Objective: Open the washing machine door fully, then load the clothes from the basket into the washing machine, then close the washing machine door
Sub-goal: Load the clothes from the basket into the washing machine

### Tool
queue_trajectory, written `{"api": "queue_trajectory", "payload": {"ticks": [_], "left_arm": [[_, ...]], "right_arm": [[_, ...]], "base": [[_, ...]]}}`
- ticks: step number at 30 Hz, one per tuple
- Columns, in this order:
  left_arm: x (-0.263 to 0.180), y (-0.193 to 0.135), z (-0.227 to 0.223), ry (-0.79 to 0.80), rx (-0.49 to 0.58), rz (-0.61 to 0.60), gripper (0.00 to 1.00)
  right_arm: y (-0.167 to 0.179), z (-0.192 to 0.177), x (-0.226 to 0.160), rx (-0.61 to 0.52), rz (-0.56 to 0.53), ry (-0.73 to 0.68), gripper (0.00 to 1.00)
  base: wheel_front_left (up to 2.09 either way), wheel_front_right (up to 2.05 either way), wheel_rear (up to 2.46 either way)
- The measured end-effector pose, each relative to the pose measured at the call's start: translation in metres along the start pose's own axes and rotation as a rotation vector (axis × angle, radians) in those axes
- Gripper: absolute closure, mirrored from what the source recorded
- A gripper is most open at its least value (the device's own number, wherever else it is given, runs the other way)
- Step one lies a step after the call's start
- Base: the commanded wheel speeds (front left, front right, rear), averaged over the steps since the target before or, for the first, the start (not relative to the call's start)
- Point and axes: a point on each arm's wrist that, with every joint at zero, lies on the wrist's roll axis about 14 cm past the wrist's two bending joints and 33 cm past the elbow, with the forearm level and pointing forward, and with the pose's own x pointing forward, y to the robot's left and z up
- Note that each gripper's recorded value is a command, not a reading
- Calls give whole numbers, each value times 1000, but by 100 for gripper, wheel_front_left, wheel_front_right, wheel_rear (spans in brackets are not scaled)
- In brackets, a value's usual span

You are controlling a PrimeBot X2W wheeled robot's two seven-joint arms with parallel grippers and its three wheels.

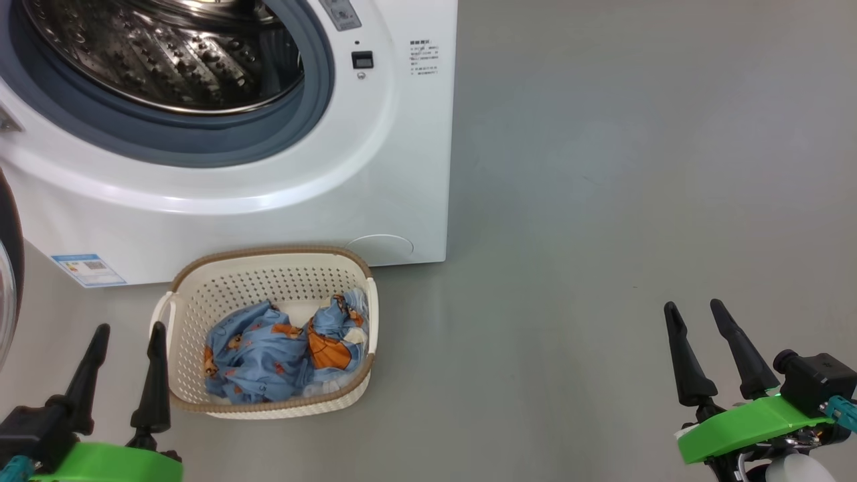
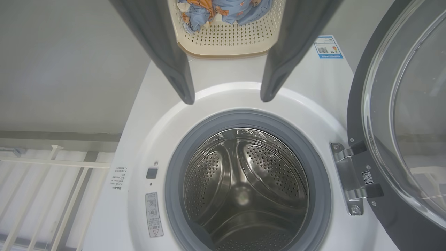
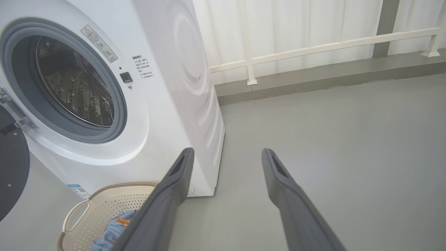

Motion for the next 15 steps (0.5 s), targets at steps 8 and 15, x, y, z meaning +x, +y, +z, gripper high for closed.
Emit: {"api": "queue_trajectory", "payload": {"ticks": [8, 15], "left_arm": [[-2, 6, 2, -9, -11, 24, 0], [-4, 10, -1, -1, -23, 37, 0]], "right_arm": [[4, -1, 2, 8, 7, 0, 0], [7, -4, 5, 12, 14, 7, 0]], "base": [[0, 0, 0], [0, 0, 0]]}}
